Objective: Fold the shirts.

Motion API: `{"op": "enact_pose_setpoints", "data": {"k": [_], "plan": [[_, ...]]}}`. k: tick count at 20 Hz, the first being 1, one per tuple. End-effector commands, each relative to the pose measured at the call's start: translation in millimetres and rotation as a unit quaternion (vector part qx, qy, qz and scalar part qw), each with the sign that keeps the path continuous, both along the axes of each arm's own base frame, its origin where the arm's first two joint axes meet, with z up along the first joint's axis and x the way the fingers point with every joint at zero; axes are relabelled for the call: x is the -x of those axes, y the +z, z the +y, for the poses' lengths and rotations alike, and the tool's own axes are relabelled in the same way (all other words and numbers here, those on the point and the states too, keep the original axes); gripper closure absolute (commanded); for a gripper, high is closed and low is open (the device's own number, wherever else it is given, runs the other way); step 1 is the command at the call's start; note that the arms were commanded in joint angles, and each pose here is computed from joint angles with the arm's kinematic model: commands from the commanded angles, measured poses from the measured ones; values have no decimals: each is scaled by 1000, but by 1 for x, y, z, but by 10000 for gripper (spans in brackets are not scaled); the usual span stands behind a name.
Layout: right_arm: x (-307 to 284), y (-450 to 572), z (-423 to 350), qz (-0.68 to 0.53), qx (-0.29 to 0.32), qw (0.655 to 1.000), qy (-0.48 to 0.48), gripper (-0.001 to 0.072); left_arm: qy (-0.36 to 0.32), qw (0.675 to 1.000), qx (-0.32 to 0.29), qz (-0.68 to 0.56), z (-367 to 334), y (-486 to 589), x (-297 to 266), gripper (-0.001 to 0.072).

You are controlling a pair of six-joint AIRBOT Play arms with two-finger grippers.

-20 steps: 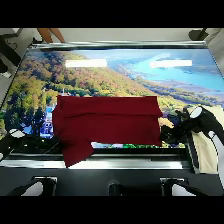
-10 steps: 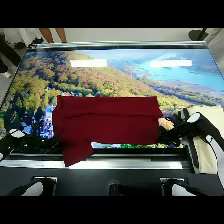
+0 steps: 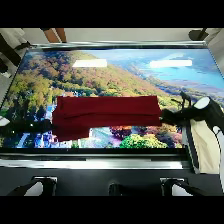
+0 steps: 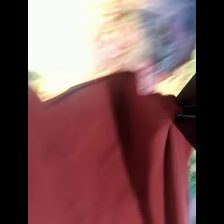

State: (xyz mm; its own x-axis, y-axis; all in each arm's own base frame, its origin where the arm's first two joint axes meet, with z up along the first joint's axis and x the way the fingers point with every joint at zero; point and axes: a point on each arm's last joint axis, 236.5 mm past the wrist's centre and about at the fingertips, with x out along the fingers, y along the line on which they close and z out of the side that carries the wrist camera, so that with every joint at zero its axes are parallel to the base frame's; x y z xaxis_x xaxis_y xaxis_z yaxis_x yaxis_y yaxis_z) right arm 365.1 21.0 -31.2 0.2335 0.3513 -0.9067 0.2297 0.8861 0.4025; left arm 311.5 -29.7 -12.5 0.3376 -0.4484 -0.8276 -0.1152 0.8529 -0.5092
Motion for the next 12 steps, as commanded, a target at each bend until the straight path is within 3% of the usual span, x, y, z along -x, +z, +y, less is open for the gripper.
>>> {"op": "enact_pose_setpoints", "data": {"k": [1, 4, 7, 12], "plan": [[-69, 30, -4, -92, 51, 994, -6, 680, 18, 998, -8, -54, 13, 33, -58, 679], [-106, 20, -21, -81, 71, 994, -34, 680, 43, 997, -4, -66, 30, 38, -115, 677], [-129, -2, 3, -67, 2, 996, -57, 679, 21, 998, 45, -27, 10, 9, -150, 676], [-138, -42, 6, -38, -24, 994, -100, 675, 5, 997, 66, 40, -3, -51, -160, 675]]}}
